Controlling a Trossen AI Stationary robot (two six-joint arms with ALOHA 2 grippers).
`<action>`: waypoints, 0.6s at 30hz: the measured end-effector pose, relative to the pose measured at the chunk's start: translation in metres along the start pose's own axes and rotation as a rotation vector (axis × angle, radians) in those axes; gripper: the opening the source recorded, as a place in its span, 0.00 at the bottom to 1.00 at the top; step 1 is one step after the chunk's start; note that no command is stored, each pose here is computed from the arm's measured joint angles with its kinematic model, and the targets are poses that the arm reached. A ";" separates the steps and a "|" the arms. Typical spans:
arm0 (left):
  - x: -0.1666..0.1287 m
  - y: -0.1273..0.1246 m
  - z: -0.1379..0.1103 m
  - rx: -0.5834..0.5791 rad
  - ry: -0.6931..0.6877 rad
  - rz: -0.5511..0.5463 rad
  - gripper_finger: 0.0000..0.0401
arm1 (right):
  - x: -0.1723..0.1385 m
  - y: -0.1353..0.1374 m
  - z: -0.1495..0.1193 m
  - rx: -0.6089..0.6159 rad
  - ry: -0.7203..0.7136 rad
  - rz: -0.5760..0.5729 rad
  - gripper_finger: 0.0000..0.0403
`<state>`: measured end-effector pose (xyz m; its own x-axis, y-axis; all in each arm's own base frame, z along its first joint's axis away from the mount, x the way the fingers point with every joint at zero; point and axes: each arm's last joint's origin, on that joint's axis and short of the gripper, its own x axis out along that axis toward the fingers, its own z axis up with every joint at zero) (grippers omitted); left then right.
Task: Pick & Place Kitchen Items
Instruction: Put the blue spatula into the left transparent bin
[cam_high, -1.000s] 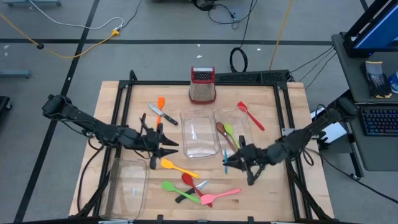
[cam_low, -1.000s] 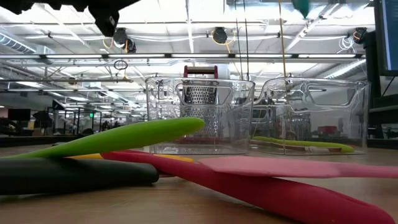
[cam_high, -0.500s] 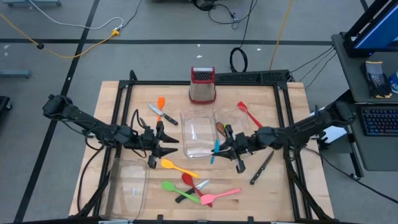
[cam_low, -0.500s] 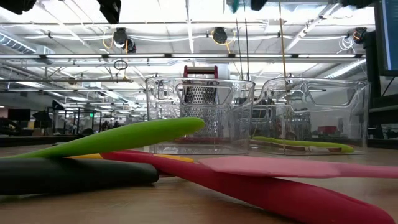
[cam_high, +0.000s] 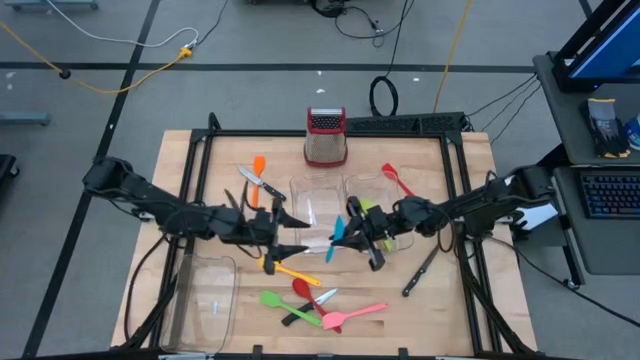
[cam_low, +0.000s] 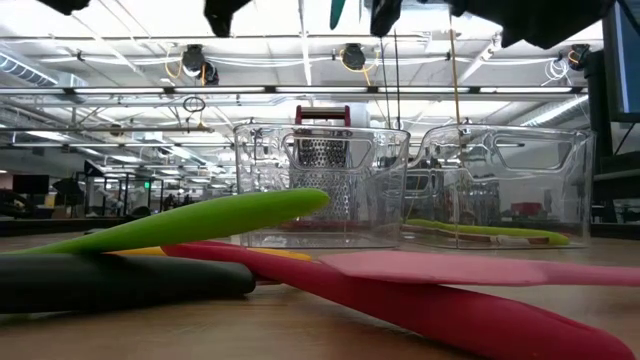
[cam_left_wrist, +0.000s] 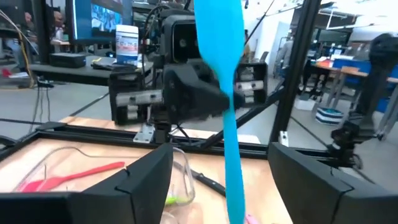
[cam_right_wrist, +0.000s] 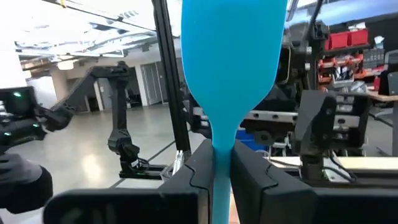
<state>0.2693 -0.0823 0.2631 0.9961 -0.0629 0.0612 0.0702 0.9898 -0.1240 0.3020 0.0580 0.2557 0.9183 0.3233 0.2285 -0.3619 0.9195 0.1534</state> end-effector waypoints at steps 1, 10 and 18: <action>0.005 0.001 0.000 0.008 0.007 0.007 0.67 | 0.000 0.000 -0.001 0.001 0.001 0.000 0.05; 0.037 0.010 -0.008 -0.012 0.084 -0.054 0.68 | 0.001 0.001 -0.001 0.000 -0.002 0.033 0.05; 0.040 0.018 -0.007 -0.071 0.098 -0.164 0.68 | 0.001 0.001 0.000 -0.003 -0.018 0.035 0.05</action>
<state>0.3105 -0.0681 0.2563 0.9712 -0.2381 -0.0101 0.2319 0.9539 -0.1904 0.3022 0.0593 0.2563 0.9019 0.3515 0.2512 -0.3936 0.9082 0.1422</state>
